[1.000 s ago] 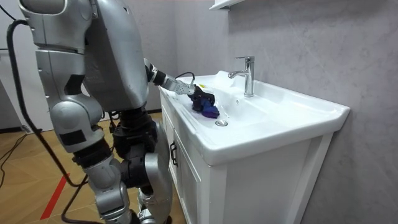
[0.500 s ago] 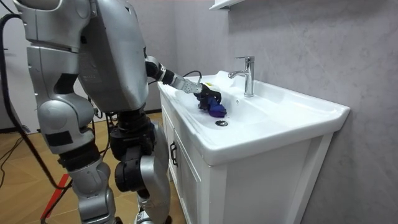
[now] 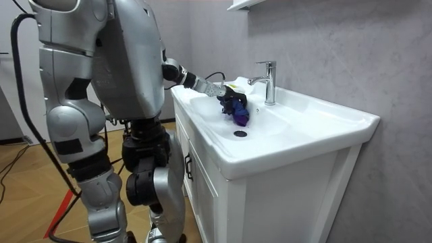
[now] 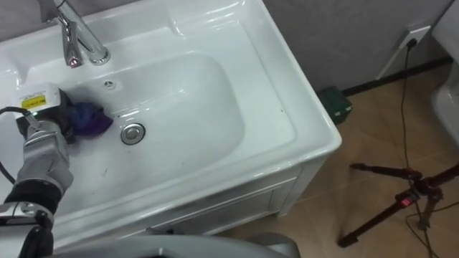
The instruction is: Wipe basin
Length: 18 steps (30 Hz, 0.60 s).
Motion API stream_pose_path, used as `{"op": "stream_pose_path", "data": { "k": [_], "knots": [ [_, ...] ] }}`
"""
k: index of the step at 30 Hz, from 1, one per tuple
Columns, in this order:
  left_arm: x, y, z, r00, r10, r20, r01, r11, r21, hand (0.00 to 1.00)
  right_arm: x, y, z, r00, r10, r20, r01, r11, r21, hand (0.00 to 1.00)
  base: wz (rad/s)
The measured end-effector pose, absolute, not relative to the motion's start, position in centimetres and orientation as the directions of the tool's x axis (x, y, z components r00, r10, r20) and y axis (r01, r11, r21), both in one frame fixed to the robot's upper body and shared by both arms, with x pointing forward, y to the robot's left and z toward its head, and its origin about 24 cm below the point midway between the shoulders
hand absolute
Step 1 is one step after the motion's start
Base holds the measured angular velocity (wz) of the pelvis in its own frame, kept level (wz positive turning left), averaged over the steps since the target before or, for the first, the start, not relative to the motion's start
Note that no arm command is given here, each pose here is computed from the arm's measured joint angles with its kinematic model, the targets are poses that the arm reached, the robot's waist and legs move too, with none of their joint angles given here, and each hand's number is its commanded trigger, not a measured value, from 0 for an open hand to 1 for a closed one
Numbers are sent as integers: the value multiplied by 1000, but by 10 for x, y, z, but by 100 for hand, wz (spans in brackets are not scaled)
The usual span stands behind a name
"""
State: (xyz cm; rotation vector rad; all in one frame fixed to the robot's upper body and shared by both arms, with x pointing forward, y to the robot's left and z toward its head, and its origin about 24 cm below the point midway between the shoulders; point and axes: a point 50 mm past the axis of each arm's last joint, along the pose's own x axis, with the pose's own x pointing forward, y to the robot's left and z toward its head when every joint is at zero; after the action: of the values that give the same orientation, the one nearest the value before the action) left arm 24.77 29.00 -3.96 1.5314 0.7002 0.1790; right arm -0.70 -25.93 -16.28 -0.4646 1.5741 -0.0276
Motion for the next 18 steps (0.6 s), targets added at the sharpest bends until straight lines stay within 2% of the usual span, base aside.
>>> {"op": "stream_pose_path", "data": {
  "k": [8,18],
  "knots": [
    [253,288,-38,787,528,-320,269,174,947,100,-6,-256,-164,47,-291,-956,-272,917,-292,0,6],
    [254,282,-40,798,506,-328,290,154,944,100,-18,-255,-164,18,-272,-962,-263,927,-267,0,-1]
  ]
}}
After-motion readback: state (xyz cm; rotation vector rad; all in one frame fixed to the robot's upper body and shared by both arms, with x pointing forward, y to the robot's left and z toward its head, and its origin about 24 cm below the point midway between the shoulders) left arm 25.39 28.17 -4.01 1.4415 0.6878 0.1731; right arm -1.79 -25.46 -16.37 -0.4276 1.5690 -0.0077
